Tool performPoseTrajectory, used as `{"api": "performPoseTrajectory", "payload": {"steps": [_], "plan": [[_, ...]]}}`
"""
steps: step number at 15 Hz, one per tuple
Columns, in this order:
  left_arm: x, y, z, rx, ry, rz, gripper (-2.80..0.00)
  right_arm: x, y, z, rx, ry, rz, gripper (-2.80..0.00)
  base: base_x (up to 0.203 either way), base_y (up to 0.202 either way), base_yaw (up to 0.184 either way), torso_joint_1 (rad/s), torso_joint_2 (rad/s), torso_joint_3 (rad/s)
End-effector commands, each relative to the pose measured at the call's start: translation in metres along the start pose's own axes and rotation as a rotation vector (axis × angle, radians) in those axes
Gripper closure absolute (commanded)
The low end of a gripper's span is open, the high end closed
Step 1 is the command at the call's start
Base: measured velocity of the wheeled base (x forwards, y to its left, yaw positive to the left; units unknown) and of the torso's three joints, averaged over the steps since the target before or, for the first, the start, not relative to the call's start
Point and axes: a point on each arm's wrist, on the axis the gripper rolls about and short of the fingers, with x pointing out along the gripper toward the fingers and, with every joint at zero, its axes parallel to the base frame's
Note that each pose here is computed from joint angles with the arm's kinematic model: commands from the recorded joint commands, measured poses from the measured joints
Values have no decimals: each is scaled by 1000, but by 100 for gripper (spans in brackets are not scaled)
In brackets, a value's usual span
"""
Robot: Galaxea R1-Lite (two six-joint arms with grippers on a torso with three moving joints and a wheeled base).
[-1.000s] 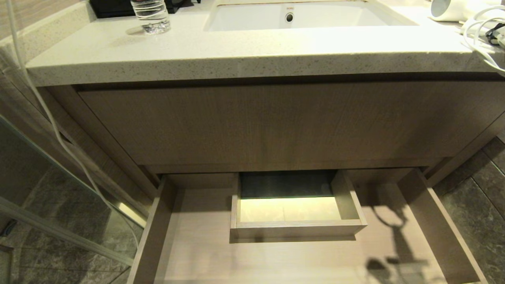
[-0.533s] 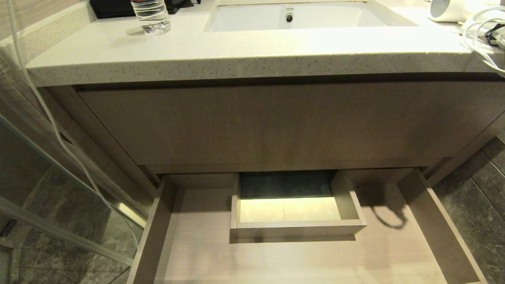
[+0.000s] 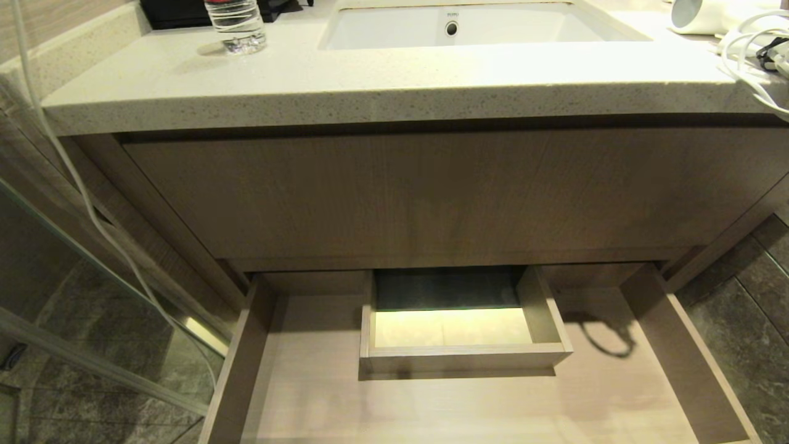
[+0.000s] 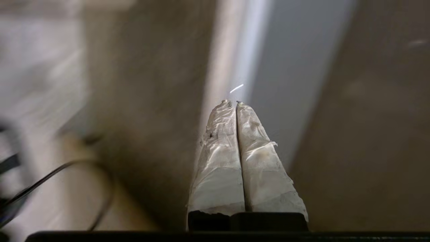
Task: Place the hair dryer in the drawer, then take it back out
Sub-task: Close the drawer
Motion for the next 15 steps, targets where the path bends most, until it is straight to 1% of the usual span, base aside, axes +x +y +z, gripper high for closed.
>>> {"api": "performPoseTrajectory", "payload": {"steps": [1, 3, 6, 7, 9, 10, 11, 12, 13, 15], "plan": [[0, 0, 0, 0, 0, 1, 0, 33, 6, 21, 15, 184, 185, 0, 0, 0, 0, 0, 0, 0], [0, 0, 0, 0, 0, 1, 0, 57, 9, 40, 33, 259, 274, 0, 0, 0, 0, 0, 0, 0], [0, 0, 0, 0, 0, 1, 0, 96, 17, 66, 78, 348, 387, 0, 0, 0, 0, 0, 0, 0], [0, 0, 0, 0, 0, 1, 0, 109, 21, 73, 78, 367, 413, 0, 0, 0, 0, 0, 0, 0], [0, 0, 0, 0, 0, 1, 0, 134, 28, 90, 92, 351, 462, 0, 0, 0, 0, 0, 0, 0], [0, 0, 0, 0, 0, 1, 0, 147, 34, 95, 79, 356, 488, 0, 0, 0, 0, 0, 0, 0], [0, 0, 0, 0, 0, 1, 0, 157, 40, 97, 41, 369, 514, 0, 0, 0, 0, 0, 0, 0], [0, 0, 0, 0, 0, 1, 0, 166, 48, 96, -20, 398, 546, 0, 0, 0, 0, 0, 0, 0], [0, 0, 0, 0, 0, 1, 0, 174, 55, 91, -69, 443, 560, 0, 0, 0, 0, 0, 0, 0], [0, 0, 0, 0, 0, 1, 0, 187, 67, 87, -102, 494, 569, 0, 0, 0, 0, 0, 0, 0]]}}
